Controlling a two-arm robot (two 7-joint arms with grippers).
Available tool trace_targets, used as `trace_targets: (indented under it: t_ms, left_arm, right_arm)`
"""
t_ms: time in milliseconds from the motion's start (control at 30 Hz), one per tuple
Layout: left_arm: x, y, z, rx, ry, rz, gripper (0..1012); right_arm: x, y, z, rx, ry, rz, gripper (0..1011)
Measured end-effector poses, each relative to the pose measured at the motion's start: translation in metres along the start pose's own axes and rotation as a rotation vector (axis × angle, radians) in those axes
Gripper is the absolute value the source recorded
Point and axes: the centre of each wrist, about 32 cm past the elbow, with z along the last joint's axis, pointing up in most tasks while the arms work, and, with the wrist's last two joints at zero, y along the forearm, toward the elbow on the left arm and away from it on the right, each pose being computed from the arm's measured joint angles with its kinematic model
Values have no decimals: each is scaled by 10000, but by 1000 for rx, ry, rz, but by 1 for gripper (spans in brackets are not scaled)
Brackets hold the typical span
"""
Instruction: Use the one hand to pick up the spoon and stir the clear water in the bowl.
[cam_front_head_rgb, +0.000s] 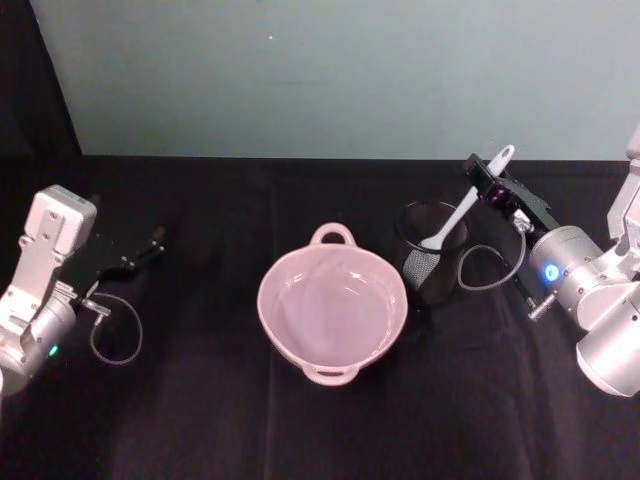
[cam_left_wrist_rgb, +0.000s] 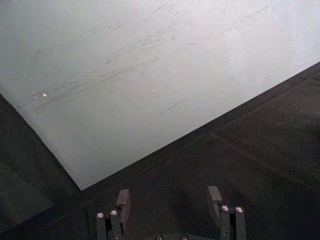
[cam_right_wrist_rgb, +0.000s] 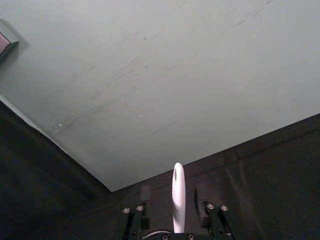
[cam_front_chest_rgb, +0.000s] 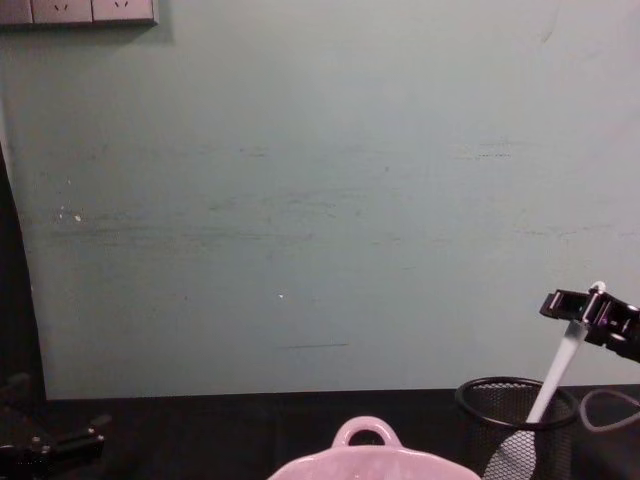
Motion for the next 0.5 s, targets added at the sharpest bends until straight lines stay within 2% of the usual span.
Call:
trace_targets:
  t_ms: [233,267,333,500]
  left_arm:
    - [0,0,0,0,0,0,1011]
    - [0,0,0,0,0,0,1011]
    - [0,0,0,0,0,0,1011]
    - [0,0,0,0,0,0,1011]
  right_arm:
    - [0,0,0,0,0,-1,734]
    - [0,0,0,1,0,-1,789]
    - [0,0,0,1,-1,-2,821]
    - [23,-23,-2,20,-19,-10,974]
